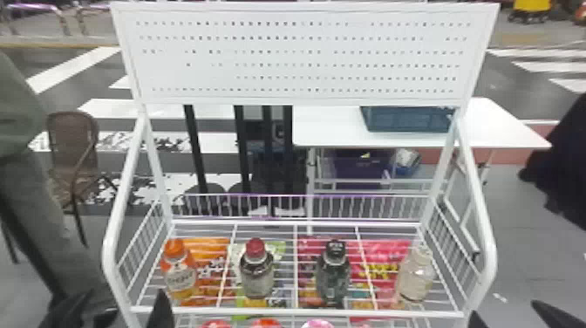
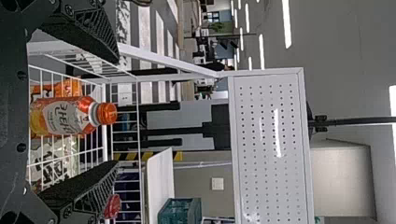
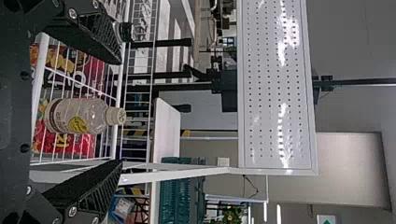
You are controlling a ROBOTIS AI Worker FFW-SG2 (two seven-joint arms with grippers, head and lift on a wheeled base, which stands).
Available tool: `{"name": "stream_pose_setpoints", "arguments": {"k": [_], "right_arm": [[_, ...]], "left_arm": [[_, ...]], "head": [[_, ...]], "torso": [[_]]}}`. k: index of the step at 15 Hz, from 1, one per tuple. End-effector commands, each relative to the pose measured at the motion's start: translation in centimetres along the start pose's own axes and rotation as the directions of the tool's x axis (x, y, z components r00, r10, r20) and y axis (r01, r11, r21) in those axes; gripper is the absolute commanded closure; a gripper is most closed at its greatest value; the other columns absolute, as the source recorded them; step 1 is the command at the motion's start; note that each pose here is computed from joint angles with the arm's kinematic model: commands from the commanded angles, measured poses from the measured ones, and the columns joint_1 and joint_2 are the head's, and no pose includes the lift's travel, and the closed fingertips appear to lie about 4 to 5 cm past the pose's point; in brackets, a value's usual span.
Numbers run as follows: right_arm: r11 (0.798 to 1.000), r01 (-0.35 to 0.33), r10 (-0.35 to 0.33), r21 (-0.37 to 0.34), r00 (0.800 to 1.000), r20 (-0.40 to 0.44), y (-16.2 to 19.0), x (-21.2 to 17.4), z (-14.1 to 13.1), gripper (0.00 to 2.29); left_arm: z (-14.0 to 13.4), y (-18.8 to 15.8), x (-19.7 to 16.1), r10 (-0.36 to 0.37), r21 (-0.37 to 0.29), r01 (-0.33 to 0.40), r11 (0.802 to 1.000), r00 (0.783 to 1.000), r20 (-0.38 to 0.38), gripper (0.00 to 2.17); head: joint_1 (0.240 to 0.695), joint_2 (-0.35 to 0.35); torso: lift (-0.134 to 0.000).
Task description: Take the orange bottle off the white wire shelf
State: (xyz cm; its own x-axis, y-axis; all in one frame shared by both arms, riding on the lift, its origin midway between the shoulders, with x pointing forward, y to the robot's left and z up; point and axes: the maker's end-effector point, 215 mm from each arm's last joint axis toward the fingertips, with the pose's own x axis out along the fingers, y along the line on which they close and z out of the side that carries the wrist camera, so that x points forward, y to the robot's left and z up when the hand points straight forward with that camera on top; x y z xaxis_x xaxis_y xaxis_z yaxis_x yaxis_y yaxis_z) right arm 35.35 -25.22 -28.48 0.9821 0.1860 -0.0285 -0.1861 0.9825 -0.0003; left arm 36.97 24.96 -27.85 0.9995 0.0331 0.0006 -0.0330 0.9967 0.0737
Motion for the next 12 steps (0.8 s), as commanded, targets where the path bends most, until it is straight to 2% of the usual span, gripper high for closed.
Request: {"name": "stream_pose_setpoints", "arguments": {"k": [1, 8, 10, 12], "right_arm": [[1.000, 0.001, -0.001, 0.000, 1.000, 0.003, 0.0, 0.0, 0.1, 0.15], [1.000, 0.005, -0.005, 0.001, 1.000, 0.001, -0.2, -0.1, 0.0, 0.15], [1.000, 0.004, -0.004, 0.002, 1.000, -0.001, -0.2, -0.2, 0.0, 0.15], [1.000, 0.004, -0.004, 0.002, 1.000, -0.002, -0.2, -0.2, -0.1, 0.15]], "left_arm": [[0.0, 0.0, 0.0, -0.002, -0.001, 0.002, 1.000, 1.000, -0.001, 0.13], [-0.1, -0.4, 0.0, -0.008, -0.010, 0.008, 1.000, 1.000, -0.003, 0.13], [-1.5, -0.6, -0.2, -0.010, -0.017, 0.009, 1.000, 1.000, -0.029, 0.13], [-4.4, -1.7, -0.1, -0.026, -0.027, 0.024, 0.999, 0.997, -0.071, 0.13]], "head": [[0.499, 0.000], [0.499, 0.000], [0.499, 0.000], [0.499, 0.000]], "torso": [[0.000], [0.000], [0.000], [0.000]]}}
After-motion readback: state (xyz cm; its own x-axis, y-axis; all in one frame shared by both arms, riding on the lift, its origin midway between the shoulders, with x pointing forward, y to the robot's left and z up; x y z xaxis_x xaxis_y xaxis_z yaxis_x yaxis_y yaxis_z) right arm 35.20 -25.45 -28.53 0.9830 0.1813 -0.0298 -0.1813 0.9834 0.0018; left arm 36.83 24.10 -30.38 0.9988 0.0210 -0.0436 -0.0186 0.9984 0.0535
